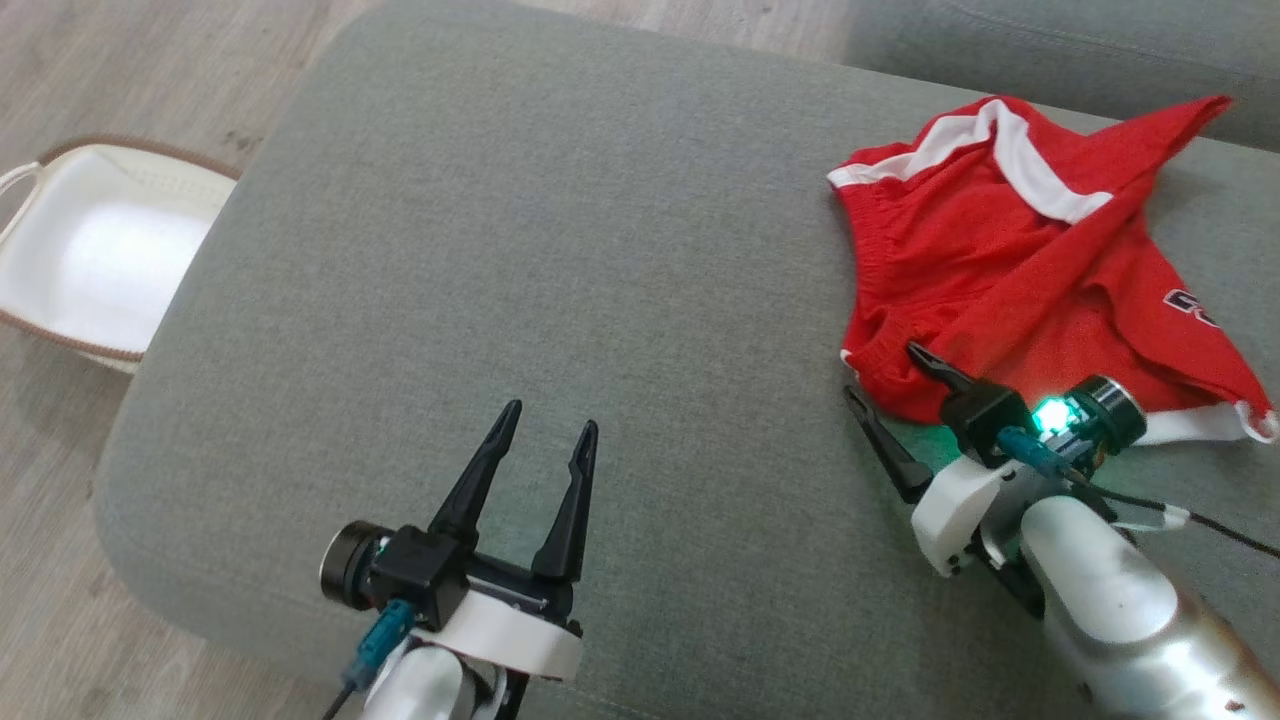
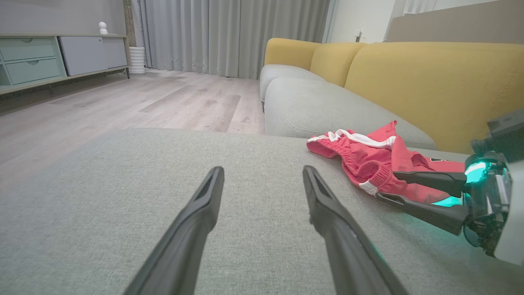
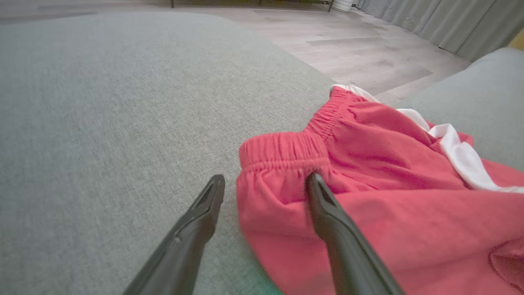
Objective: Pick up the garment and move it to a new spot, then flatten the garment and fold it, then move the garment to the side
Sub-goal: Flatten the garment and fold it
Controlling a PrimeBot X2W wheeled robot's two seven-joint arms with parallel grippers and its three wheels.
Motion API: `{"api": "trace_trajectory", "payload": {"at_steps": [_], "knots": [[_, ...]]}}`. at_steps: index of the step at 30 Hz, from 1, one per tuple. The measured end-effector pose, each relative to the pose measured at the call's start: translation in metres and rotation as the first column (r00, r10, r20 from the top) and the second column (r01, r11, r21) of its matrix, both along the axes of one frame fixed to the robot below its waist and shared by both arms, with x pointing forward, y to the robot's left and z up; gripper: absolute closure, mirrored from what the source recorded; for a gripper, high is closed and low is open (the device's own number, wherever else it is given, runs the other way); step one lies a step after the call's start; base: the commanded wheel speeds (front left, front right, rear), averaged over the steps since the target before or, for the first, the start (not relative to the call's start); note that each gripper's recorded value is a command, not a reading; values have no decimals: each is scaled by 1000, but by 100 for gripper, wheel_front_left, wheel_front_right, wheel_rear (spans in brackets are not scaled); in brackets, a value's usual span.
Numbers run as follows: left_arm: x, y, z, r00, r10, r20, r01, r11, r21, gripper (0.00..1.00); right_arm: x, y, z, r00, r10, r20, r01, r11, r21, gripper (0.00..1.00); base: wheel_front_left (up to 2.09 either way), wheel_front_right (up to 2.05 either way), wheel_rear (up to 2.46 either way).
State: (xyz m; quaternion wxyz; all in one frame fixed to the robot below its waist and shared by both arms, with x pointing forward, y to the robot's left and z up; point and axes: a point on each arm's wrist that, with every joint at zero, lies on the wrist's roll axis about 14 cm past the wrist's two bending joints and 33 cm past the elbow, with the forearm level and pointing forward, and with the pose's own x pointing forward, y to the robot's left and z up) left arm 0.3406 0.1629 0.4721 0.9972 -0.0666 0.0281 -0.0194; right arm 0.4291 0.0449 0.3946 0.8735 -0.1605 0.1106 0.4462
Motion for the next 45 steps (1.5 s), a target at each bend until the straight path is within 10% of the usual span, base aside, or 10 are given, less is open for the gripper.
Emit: {"api": "trace_trajectory", "payload": {"at_steps": [5,6,7,8,26,42,43,45], "knots": [[-1,7,-1,1000,25,-7,-25,1000,-2,0,10,-1,-13,998,46,41,-42,993,-111,0,0,0,0],[-1,7,-1,1000,28,-5,-28,1000,0,0,10,-2,-15,998,44,35,-39,993,-115,22,0,0,0],[0,6,0,1000,26,-4,-26,1000,-1,0,9,-2,-17,999,40,28,-36,993,-114,91,0,0,0],[0,5,0,1000,23,-3,-23,1000,-1,0,7,0,-18,999,37,21,-34,994,-108,100,0,0,0],[8,-13,11,998,-43,37,43,999,-2,0,-46,64,47,987,158,-6,-153,967,205,100,0,0,0],[5,-6,-8,999,-19,-28,19,1000,1,0,1,44,9,984,91,-156,-73,990,118,100,0,0,0],[5,-5,-8,999,-15,-29,15,1000,-3,0,2,43,6,983,86,-165,-68,992,109,0,0,0,0],[6,-4,-8,999,-12,-29,12,1000,0,0,6,38,-3,980,66,-189,-51,995,83,0,0,0,0]]}}
